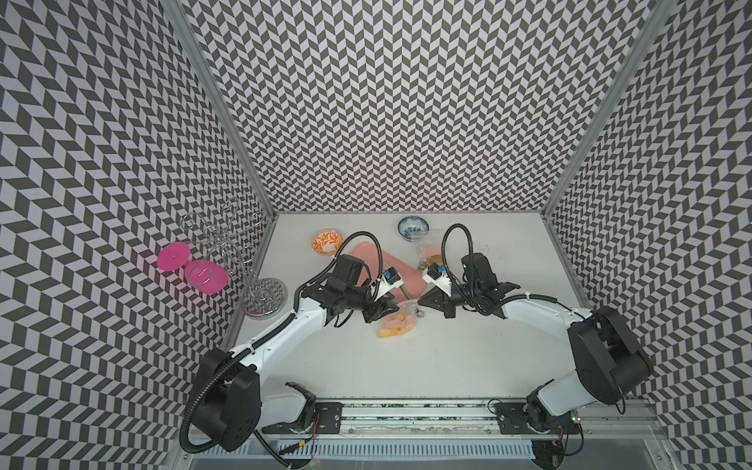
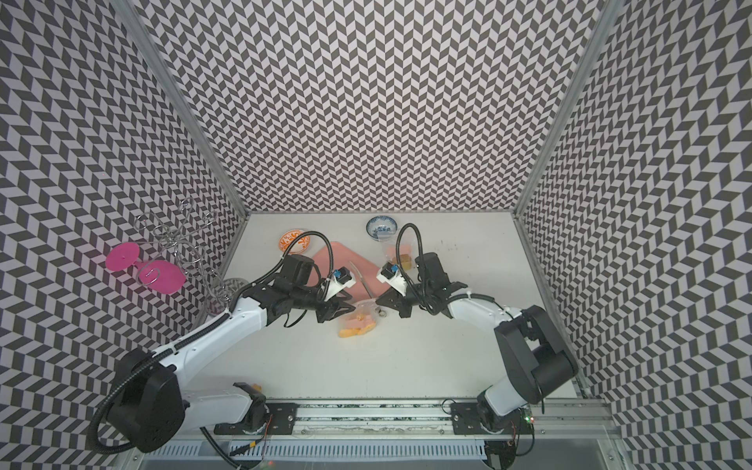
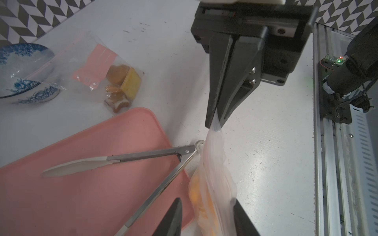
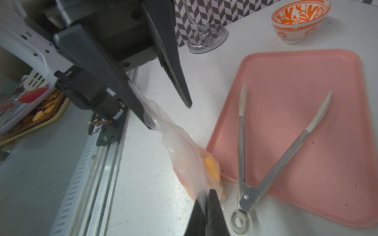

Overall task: Put the cookies into a resealable bag to prevent moisture
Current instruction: Close the ziploc bag at the center of the board.

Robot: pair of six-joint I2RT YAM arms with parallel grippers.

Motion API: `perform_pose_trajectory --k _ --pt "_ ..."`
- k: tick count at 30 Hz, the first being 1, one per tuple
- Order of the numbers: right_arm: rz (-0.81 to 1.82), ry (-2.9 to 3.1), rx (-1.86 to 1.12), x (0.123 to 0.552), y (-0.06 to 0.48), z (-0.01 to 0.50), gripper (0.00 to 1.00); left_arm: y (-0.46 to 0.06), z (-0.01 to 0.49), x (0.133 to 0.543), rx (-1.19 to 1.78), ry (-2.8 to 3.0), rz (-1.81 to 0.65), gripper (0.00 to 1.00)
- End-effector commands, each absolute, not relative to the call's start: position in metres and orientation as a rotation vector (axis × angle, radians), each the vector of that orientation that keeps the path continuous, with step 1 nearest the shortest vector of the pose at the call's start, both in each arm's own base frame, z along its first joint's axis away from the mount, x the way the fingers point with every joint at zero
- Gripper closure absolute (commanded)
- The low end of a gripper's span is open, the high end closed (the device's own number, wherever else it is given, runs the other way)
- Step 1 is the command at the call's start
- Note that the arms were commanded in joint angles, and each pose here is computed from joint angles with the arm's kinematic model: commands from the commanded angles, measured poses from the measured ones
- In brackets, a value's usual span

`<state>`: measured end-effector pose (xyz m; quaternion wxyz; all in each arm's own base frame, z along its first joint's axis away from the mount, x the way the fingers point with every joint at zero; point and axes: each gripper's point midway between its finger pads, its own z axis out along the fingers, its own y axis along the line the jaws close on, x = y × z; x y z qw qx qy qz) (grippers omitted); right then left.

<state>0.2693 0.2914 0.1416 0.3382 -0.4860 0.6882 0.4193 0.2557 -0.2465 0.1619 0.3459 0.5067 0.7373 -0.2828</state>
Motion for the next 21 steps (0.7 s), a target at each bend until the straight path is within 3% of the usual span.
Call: perform_pose_trajectory --k 1,3,10,16,19,21 --pt "1.104 1.727 -1.273 0.27 0.296 0.159 1.0 -0.249 0.157 0.264 1.303 1.903 -0.71 0.65" --pt "1.103 1.729 -1.273 0.27 0.296 0.159 1.0 -0.249 0.152 0.264 1.315 1.921 -0.697 0.69" --pt "1.076 1.742 -1.271 0.272 0.294 0.157 1.0 -0.245 0.152 0.261 1.337 1.921 -0.673 1.0" --pt "1.047 1.77 -1.266 0.275 0.288 0.151 1.0 -0.236 0.151 0.261 1.314 1.961 -0.677 1.0" --pt "1.049 1.763 -1.265 0.274 0.287 0.152 1.0 -0.23 0.148 0.264 1.292 1.985 -0.654 0.82" --pt "1.046 1.764 -1.264 0.274 0.287 0.152 1.0 -0.228 0.146 0.264 1.295 1.992 -0.654 0.82"
